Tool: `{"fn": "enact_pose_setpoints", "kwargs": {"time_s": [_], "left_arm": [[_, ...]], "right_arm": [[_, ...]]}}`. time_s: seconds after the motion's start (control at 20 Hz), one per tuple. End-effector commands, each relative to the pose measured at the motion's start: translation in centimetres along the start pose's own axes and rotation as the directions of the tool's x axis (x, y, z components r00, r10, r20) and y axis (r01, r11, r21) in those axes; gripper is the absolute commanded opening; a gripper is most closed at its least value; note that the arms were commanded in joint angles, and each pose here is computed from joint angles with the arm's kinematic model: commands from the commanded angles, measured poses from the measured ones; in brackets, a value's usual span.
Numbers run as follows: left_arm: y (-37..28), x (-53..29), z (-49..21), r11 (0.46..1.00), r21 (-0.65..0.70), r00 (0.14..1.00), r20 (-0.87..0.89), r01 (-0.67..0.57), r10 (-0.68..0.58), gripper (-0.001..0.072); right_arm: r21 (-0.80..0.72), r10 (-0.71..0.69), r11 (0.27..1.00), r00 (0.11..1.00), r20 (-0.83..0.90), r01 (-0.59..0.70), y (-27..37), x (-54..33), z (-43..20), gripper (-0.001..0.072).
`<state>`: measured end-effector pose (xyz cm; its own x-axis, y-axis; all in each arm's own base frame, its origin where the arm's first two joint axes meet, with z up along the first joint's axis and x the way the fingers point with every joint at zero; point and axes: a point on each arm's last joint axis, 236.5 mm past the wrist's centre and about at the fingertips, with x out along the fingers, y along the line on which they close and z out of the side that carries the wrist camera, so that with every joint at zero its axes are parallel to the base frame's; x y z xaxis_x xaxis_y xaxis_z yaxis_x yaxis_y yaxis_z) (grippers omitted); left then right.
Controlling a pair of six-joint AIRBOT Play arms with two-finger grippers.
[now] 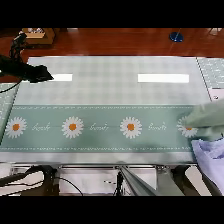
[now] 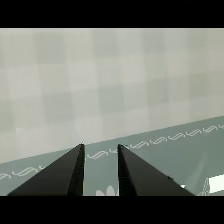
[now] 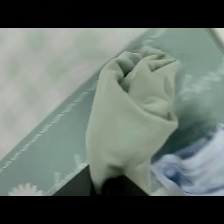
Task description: Fold the shirts.
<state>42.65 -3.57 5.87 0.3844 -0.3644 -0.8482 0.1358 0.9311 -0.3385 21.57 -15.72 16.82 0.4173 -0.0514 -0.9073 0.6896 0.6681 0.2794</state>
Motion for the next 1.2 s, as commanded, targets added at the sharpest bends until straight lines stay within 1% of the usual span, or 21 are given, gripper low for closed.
{"fn": "enact_pose_setpoints", "kwargs": {"time_s": [0.0,0.05,0.2,0.3,0.35,0.45,0.55,0.65,0.7,0.95,1.0,1.05,1.1,1.15], "left_arm": [[1.0,1.4,0.8,1.000,-0.012,1.000,0.021,-0.012,0.012,0.0286],[1.3,1.8,1.0,1.000,-0.017,1.000,0.027,-0.016,0.016,0.0286],[2.2,3.2,1.4,1.000,-0.018,0.999,0.031,-0.025,0.025,0.0285],[2.5,4.0,1.1,0.999,0.029,1.000,0.012,-0.023,0.023,0.0285],[2.7,4.2,0.9,0.999,0.030,1.000,0.005,-0.024,0.024,0.0285],[3.2,4.5,0.8,0.999,0.021,1.000,-0.001,-0.026,0.026,0.0285],[3.6,4.4,1.0,0.999,0.014,0.999,0.007,-0.032,0.032,0.0285],[4.1,4.2,1.0,0.999,0.004,0.999,0.010,-0.037,0.037,0.0285],[4.4,4.1,1.0,0.999,-0.001,0.999,0.012,-0.039,0.039,0.0285],[4.7,3.9,1.0,0.999,-0.012,0.999,0.015,-0.040,0.040,0.0285],[4.7,3.9,1.0,0.999,-0.012,0.999,0.017,-0.041,0.041,0.0285],[4.7,3.9,1.0,0.999,-0.012,0.999,0.017,-0.041,0.041,0.0285],[4.7,3.9,1.0,0.999,-0.012,0.999,0.016,-0.041,0.041,0.0286],[4.7,3.9,1.0,0.999,-0.012,0.999,0.016,-0.041,0.041,0.0286]], "right_arm": [[0.074,-0.409,0.904,0.903,-0.132,0.420,-10.3,-3.8,-4.6,0.0019],[0.093,-0.464,0.873,0.873,-0.149,0.480,-11.9,-4.3,-5.2,0.0019],[0.131,-0.485,0.838,0.833,-0.264,0.530,-14.4,-2.8,-9.0,0.0019],[0.134,-0.553,0.761,0.742,-0.379,0.635,-17.5,-2.5,-13.3,0.0019],[0.130,-0.589,0.707,0.680,-0.437,0.695,-19.1,-2.8,-15.6,0.0019],[0.093,-0.635,0.623,0.572,-0.520,0.777,-21.3,-3.7,-18.8,0.0019],[0.034,-0.681,0.539,0.460,-0.570,0.841,-23.3,-4.8,-20.5,0.0019],[-0.016,-0.727,0.478,0.385,-0.568,0.878,-25.0,-5.4,-20.8,0.0019],[-0.032,-0.735,0.462,0.363,-0.573,0.886,-25.5,-5.3,-21.1,0.0019],[-0.020,-0.691,0.463,0.347,-0.634,0.886,-27.4,-3.4,-24.5,0.0020],[-0.007,-0.689,0.462,0.354,-0.633,0.887,-27.8,-3.0,-24.9,0.0085],[0.005,-0.697,0.462,0.366,-0.617,0.887,-28.3,-2.7,-24.7,0.0281],[0.002,-0.717,0.462,0.375,-0.588,0.887,-28.8,-2.5,-24.0,0.0371],[-0.010,-0.743,0.474,0.394,-0.541,0.881,-29.1,-1.9,-22.6,0.0371]]}}
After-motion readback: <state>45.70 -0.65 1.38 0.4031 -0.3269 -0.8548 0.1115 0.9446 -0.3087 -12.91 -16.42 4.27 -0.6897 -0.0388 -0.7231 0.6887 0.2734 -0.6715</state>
